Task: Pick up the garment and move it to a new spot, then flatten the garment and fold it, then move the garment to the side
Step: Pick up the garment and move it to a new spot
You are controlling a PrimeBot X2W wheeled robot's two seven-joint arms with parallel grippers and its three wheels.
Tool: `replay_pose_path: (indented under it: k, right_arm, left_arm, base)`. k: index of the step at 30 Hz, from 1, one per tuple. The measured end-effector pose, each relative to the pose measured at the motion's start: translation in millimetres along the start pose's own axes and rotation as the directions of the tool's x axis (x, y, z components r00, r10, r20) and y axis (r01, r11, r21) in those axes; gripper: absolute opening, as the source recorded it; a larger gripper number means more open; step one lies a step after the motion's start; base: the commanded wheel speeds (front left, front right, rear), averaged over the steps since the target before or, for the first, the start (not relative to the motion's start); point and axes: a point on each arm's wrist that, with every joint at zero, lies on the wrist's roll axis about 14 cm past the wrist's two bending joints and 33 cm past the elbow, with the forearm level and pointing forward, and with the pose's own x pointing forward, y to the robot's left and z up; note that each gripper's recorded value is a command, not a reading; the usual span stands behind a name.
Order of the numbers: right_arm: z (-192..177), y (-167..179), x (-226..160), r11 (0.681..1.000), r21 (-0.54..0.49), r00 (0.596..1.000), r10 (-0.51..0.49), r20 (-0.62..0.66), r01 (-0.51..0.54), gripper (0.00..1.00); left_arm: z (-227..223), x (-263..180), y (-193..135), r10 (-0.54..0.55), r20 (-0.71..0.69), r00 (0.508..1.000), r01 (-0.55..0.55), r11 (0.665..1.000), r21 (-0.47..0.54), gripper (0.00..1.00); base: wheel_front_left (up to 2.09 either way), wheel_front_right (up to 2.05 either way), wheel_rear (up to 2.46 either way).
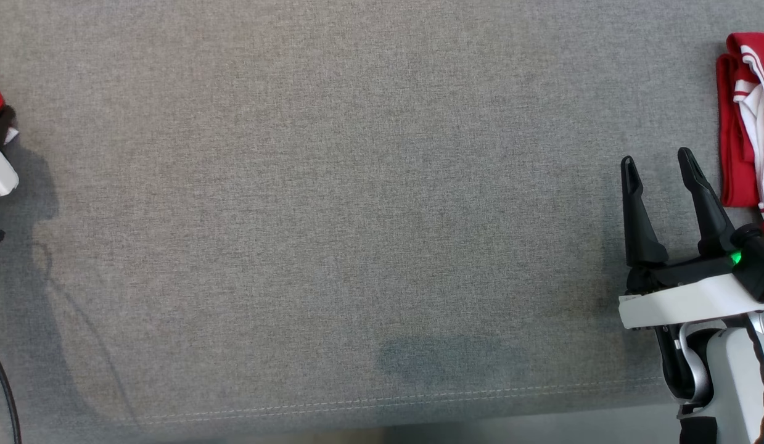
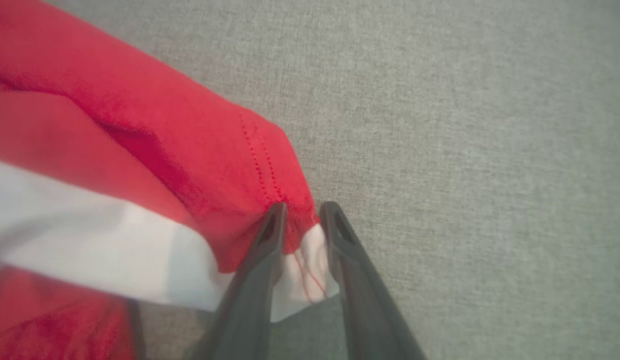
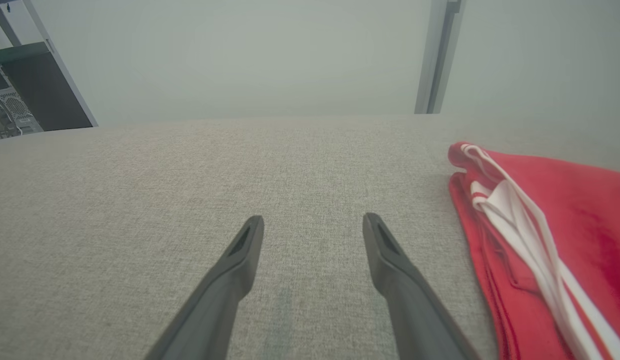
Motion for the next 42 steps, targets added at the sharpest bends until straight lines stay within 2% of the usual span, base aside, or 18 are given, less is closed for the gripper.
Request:
replay_pose_path:
  k: [6, 12, 16, 21, 25, 28, 33, 36, 39, 42]
  right_arm:
    - [10.5, 0.8, -0.4, 1.000, 0.002, 1.000, -0.001, 0.029, 0.001, 1.00]
    - [20.8, 3.5, -5.0, 1.000, 0.008, 0.999, 0.000, 0.054, 0.000, 1.00]
    - [26.7, 6.5, -8.8, 1.000, 0.013, 0.998, 0.003, 0.066, -0.004, 1.00]
    - [38.5, 10.3, -11.0, 1.000, 0.012, 0.996, 0.012, 0.086, -0.013, 1.00]
    - [46.7, 3.9, -16.1, 1.000, 0.013, 0.995, -0.007, 0.101, 0.005, 1.00]
    - [52.3, -6.9, -22.7, 0.999, 0.005, 0.993, -0.036, 0.110, 0.036, 1.00]
    - [55.2, -31.6, -43.1, 0.993, -0.001, 0.987, -0.115, 0.109, 0.115, 1.00]
    - [57.3, -46.5, -57.4, 0.985, 0.003, 0.979, -0.170, 0.110, 0.171, 1.00]
    - [56.5, -62.5, -75.1, 0.973, 0.005, 0.968, -0.228, 0.103, 0.229, 1.00]
    - [54.0, -77.3, -90.6, 0.959, 0.010, 0.954, -0.284, 0.093, 0.284, 1.00]
  left_arm:
    - [5.9, -10.1, -4.0, -0.003, 0.071, 0.997, 0.003, 1.000, -0.005, 0.00]
    - [16.5, -30.6, -37.8, -0.104, 0.217, 0.971, 0.100, 0.995, 0.031, 0.00]
    - [16.2, -49.1, -79.9, -0.217, 0.289, 0.933, 0.204, 0.976, 0.074, 0.00]
    - [3.2, -74.0, -154.6, -0.392, 0.312, 0.865, 0.367, 0.920, 0.137, 0.00]
    - [-7.5, -83.5, -211.9, -0.513, 0.275, 0.813, 0.478, 0.858, 0.187, 0.00]
    - [-22.9, -88.7, -258.6, -0.602, 0.216, 0.769, 0.563, 0.797, 0.217, 0.00]
    - [-43.7, -104.1, -335.6, -0.739, 0.115, 0.663, 0.689, 0.664, 0.291, 0.00]
    - [-62.4, -115.5, -375.6, -0.801, 0.033, 0.598, 0.747, 0.572, 0.339, 0.00]
    - [-86.1, -126.4, -406.4, -0.844, -0.051, 0.534, 0.797, 0.482, 0.364, 0.00]
    - [-109.4, -133.3, -427.5, -0.867, -0.125, 0.483, 0.835, 0.412, 0.366, 0.00]
  base:
    - [0.00, 0.00, 0.00]
    - [0.00, 0.00, 0.00]
    - [0.00, 0.00, 0.00]
    - [0.00, 0.00, 0.00]
    - [0.00, 0.00, 0.00]
    - [0.00, 0.00, 0.00]
    - [0.00, 0.00, 0.00]
    - [0.00, 0.00, 0.00]
    - [0.00, 0.00, 0.00]
    - [0.00, 0.00, 0.00]
